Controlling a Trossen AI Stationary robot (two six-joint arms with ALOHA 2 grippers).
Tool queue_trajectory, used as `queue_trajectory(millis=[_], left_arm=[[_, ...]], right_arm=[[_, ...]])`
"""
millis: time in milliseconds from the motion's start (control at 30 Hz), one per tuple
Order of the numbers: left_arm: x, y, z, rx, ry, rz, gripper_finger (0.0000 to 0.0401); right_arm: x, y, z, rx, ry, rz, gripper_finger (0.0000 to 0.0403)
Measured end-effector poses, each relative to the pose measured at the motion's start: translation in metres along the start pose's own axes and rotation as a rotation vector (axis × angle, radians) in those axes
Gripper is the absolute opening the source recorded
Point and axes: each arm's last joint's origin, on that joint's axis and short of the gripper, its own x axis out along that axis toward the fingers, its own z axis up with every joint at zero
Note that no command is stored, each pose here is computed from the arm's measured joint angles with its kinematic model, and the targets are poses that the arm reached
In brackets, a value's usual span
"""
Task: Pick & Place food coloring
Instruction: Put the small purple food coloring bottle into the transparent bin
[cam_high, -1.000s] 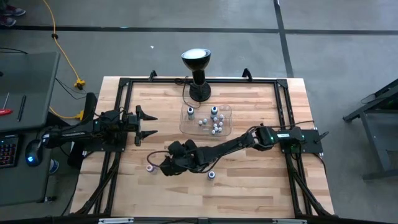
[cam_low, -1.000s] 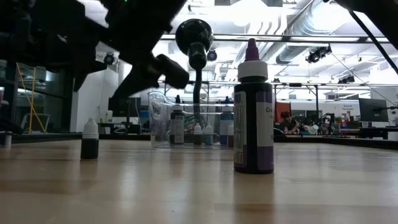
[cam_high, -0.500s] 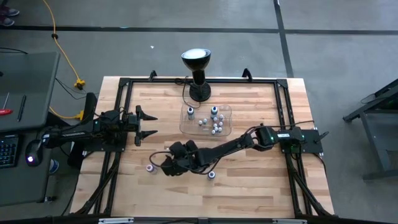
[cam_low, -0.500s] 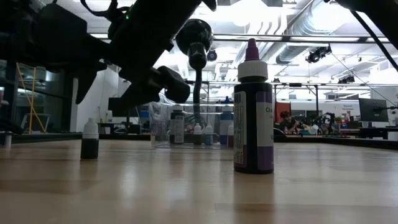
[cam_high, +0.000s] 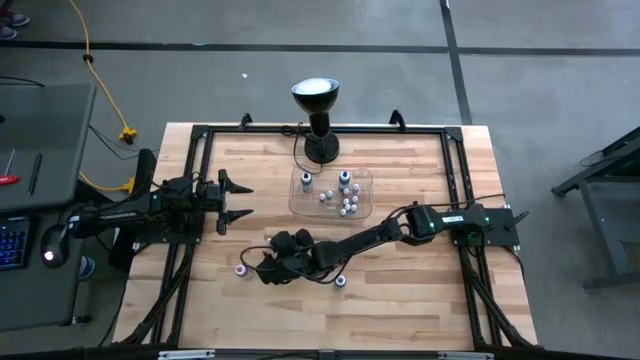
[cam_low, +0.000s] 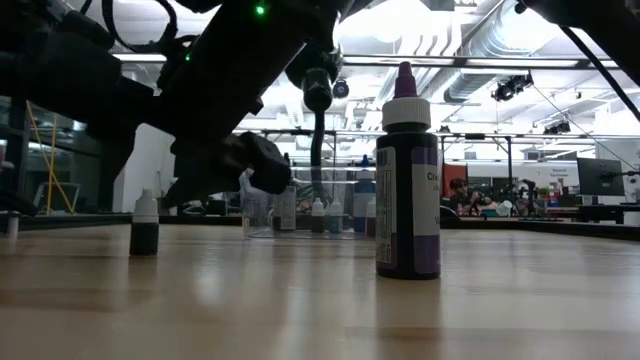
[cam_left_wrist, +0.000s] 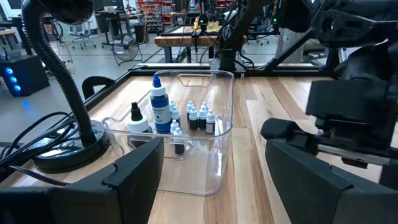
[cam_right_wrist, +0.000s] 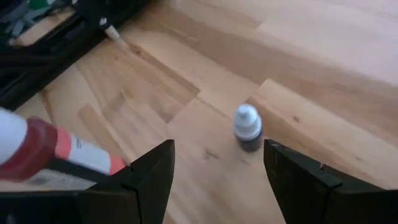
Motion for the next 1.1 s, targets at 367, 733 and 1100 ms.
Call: queue_trajectory(millis=[367, 733, 1100], left_arm=[[0.0, 0.0, 0.0, 0.0, 0.0, 0.0, 0.0278], [0.0, 0.0, 0.0, 0.0, 0.0, 0.0, 0.0278], [0.0, 0.0, 0.0, 0.0, 0.0, 0.0, 0.0278]], right_arm=[[0.011, -0.007, -0.001, -0.004, -0.014, -0.037, 0.0234], [0.015, -0.012, 0.004, 0.006, -0.02, -0.047, 0.0231], [0.019, -0.015, 0.008, 0.014, 0.006, -0.035, 0.0215]])
